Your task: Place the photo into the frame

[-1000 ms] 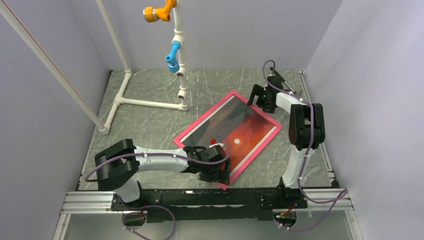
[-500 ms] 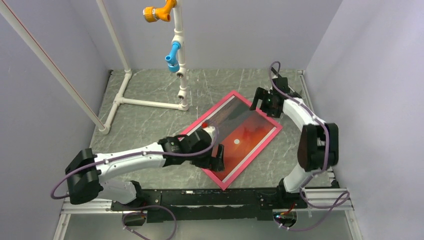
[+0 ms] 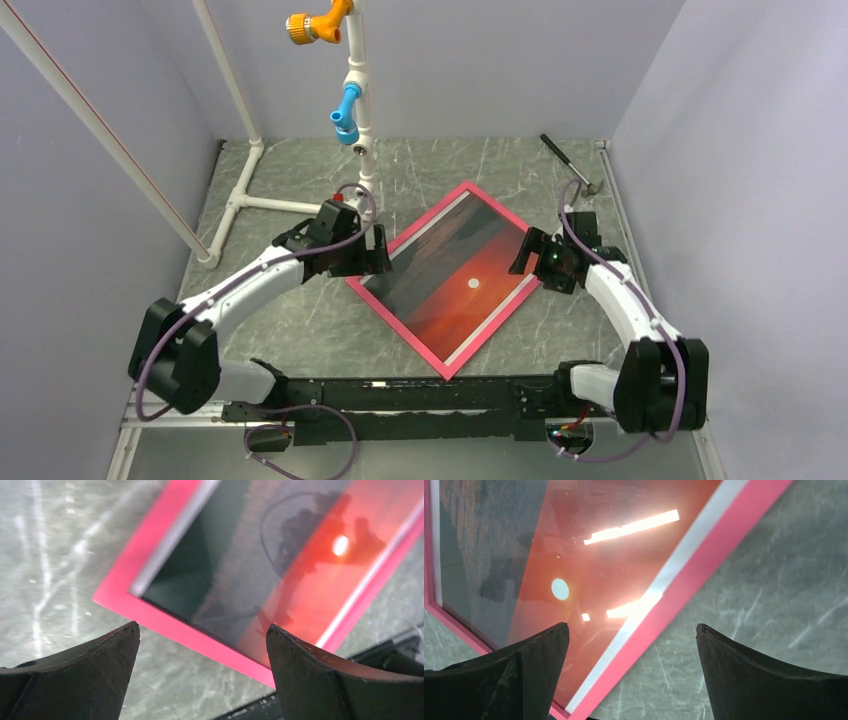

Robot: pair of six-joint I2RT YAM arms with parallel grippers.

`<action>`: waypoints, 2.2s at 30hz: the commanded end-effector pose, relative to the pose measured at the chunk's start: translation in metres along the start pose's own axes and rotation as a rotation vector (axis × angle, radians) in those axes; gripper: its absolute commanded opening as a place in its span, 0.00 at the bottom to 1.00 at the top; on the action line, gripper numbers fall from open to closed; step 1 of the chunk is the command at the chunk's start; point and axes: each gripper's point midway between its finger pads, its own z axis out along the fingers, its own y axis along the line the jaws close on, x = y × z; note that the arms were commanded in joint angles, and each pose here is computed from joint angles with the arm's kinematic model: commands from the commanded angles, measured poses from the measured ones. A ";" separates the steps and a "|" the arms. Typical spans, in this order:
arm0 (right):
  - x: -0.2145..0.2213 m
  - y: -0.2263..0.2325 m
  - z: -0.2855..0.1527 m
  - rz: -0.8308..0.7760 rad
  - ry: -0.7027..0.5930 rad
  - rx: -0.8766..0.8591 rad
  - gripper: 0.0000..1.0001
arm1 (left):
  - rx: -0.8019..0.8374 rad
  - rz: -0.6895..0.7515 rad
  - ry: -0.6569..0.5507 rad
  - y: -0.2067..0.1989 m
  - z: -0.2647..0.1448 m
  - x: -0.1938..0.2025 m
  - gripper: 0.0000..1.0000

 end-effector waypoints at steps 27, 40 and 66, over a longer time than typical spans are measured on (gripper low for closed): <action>-0.066 0.035 0.078 0.113 0.034 -0.114 1.00 | 0.173 -0.055 0.141 -0.049 0.055 0.081 0.76; -0.099 0.054 0.102 0.044 0.046 -0.158 1.00 | 0.360 0.116 0.239 -0.229 0.121 0.133 0.79; -0.099 0.032 0.008 0.025 -0.149 0.009 1.00 | 0.112 0.425 -0.013 -0.135 0.048 0.046 0.99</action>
